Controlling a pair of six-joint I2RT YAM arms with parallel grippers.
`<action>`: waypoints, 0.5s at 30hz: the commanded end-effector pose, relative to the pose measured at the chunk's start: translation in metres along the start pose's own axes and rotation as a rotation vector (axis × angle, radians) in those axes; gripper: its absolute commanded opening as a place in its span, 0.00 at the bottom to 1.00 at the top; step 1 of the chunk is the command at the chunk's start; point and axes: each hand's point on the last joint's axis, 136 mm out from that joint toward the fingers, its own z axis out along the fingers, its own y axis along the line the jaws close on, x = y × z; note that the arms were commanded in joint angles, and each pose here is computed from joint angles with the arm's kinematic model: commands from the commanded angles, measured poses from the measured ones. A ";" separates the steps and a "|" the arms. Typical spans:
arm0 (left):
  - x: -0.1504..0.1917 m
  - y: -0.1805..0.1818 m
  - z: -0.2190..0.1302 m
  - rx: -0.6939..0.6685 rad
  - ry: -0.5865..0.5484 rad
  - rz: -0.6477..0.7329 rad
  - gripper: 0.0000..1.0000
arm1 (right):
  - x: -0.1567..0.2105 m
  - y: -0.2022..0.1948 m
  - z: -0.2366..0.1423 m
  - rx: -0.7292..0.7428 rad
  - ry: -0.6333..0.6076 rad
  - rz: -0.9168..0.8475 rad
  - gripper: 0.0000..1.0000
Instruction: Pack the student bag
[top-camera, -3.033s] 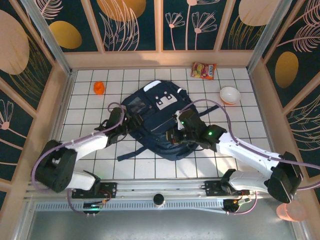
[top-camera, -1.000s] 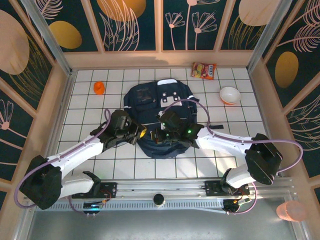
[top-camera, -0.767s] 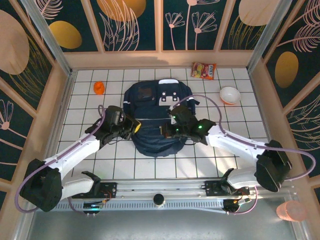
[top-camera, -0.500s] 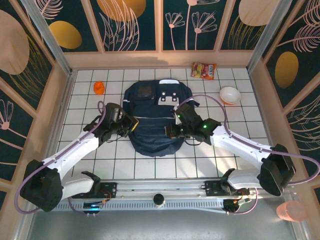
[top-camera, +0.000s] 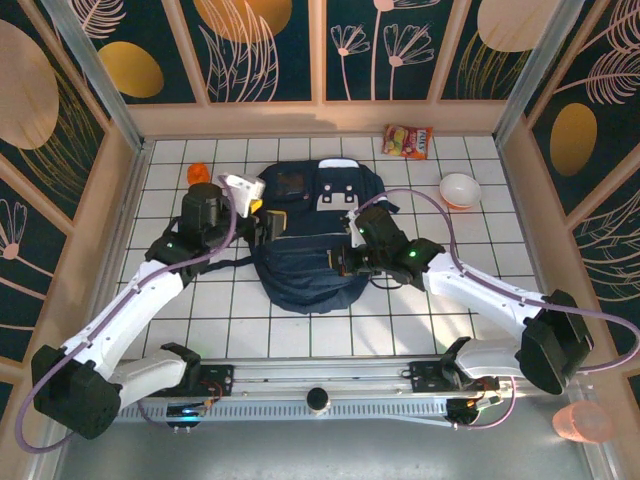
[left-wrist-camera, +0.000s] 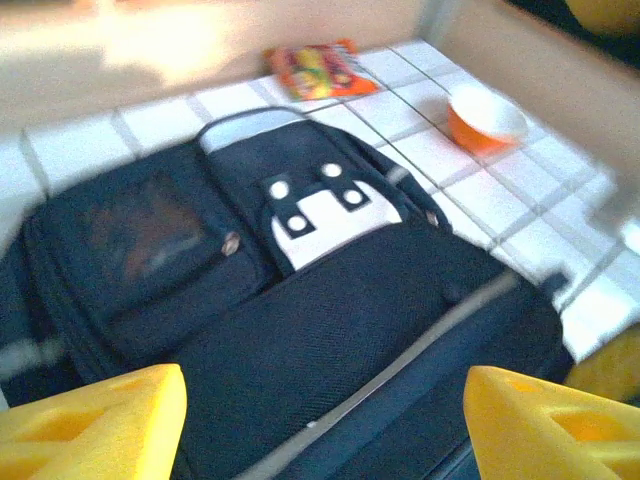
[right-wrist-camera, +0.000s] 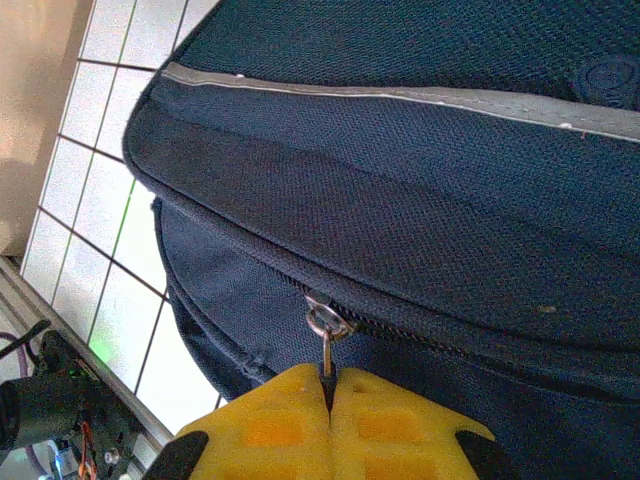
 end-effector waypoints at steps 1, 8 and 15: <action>0.021 -0.039 0.003 0.262 0.027 0.581 0.70 | -0.017 0.015 -0.007 -0.061 -0.068 -0.054 0.00; 0.063 -0.086 0.034 0.501 0.089 0.773 0.64 | -0.016 0.018 -0.003 -0.082 -0.063 -0.057 0.00; 0.080 -0.097 0.072 0.522 0.133 0.750 0.50 | -0.013 0.016 -0.004 -0.076 -0.045 -0.070 0.00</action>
